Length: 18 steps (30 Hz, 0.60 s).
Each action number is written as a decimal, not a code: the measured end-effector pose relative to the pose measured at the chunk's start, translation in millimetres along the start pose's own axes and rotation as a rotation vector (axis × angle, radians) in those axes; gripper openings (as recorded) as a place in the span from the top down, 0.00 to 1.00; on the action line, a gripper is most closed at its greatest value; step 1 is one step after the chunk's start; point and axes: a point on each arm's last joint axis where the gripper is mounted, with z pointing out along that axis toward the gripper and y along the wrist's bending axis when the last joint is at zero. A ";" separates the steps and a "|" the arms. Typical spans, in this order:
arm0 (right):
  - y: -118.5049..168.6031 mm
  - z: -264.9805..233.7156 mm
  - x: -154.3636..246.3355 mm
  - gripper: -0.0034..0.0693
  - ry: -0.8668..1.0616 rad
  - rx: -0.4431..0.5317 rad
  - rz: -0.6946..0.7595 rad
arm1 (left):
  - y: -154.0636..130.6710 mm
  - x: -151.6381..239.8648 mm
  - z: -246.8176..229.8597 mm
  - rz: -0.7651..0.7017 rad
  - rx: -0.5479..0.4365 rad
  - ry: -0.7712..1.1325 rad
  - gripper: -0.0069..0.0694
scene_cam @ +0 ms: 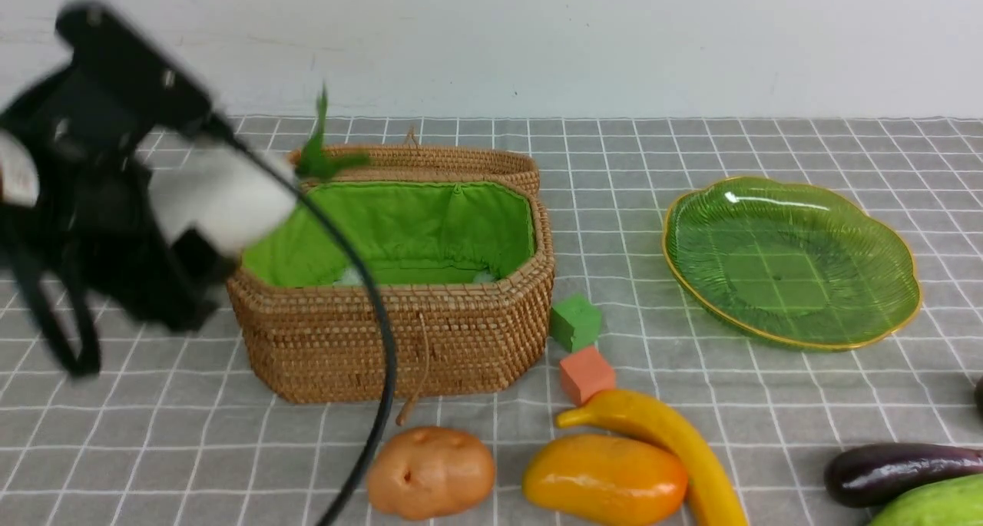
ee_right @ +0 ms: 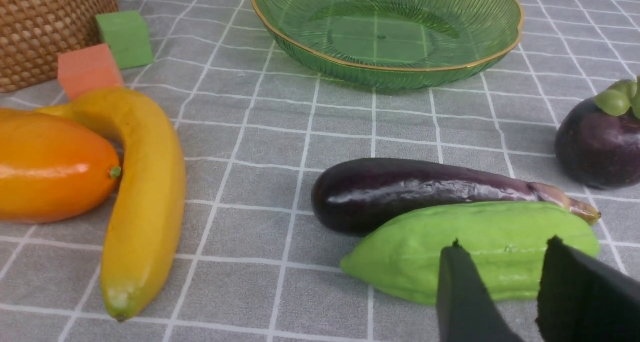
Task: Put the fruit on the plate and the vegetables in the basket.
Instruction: Take a daikon with your left arm and place it on the basket on the left.
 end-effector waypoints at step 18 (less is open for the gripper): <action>0.0 0.0 0.0 0.62 0.000 0.000 0.000 | -26.0 -20.5 157.4 0.214 0.022 -0.155 0.22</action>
